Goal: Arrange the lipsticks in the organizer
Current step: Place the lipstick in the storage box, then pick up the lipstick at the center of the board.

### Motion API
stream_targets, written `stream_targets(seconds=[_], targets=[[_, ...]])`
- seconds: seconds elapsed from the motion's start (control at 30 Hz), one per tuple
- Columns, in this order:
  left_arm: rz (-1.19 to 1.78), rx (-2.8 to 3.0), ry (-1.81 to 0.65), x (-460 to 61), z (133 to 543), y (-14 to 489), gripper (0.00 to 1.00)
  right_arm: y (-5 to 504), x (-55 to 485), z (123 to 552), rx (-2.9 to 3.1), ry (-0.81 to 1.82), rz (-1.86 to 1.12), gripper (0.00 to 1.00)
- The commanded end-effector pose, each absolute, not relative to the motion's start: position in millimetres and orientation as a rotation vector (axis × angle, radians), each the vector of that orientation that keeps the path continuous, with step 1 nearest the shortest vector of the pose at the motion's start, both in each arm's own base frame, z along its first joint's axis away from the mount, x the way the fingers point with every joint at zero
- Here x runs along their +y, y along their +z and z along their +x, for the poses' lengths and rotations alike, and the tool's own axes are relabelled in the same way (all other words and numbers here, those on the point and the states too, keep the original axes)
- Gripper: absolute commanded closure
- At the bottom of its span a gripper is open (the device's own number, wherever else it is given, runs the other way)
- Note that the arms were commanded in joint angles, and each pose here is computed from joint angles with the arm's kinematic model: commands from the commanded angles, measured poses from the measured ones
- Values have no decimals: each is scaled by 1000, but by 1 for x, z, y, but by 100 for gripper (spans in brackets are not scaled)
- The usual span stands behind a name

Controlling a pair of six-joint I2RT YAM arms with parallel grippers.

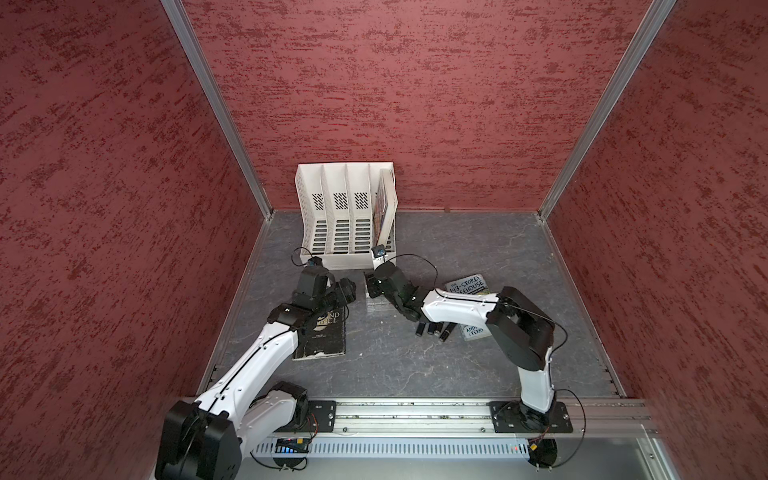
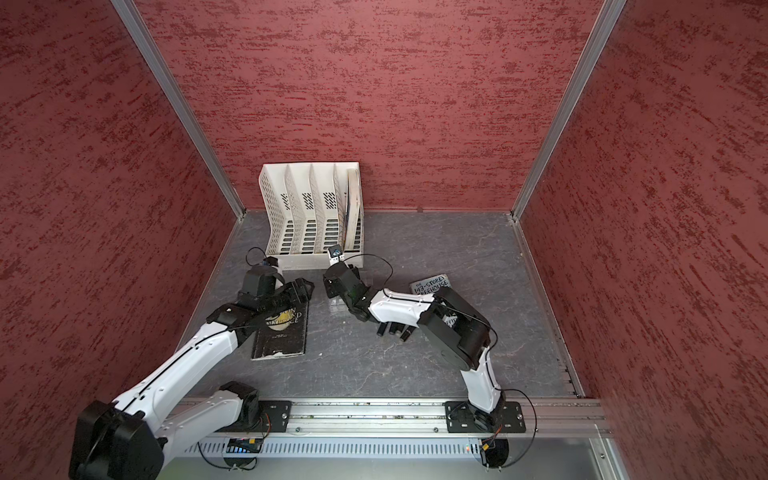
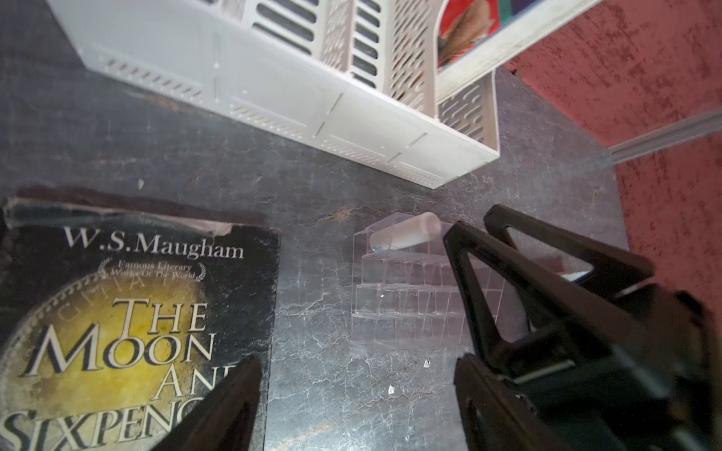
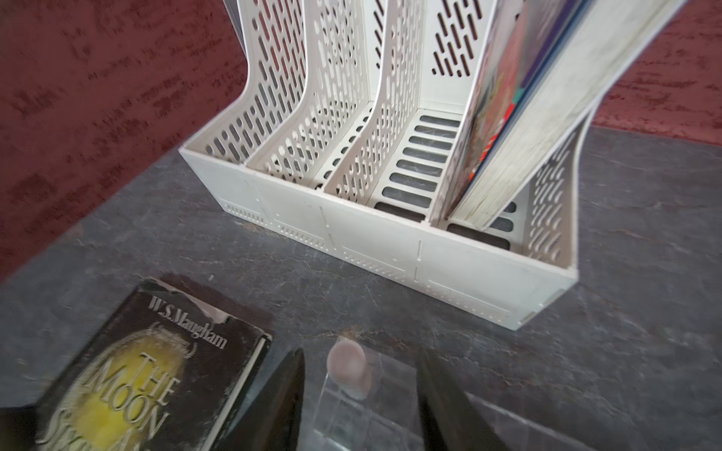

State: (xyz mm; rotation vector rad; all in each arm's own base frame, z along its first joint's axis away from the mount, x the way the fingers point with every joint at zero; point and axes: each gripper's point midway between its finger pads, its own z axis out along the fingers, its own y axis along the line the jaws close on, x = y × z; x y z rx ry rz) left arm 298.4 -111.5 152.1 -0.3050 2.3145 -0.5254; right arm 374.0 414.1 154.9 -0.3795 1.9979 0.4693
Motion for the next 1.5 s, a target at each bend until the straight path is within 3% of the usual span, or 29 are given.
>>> stream_targets(seconds=[0.0,0.13,0.27,0.43,0.63,0.9,1.47], targets=[[-91,2227,-385,-130,301,183,13,195,381,357,2029,497,-262,42],[156,2290,-460,-193,288,176,12,167,318,328,2332,470,-145,41],[374,2506,-695,-261,255,152,22,134,265,281,2669,703,43,59],[524,2661,-761,-309,217,123,27,147,208,261,2651,610,174,72],[515,2834,-564,-312,219,75,34,146,187,269,2598,626,295,74],[620,2892,-362,-327,223,48,45,139,186,271,2572,627,295,74],[662,2958,-210,-332,231,12,61,137,182,274,2547,617,276,74]])
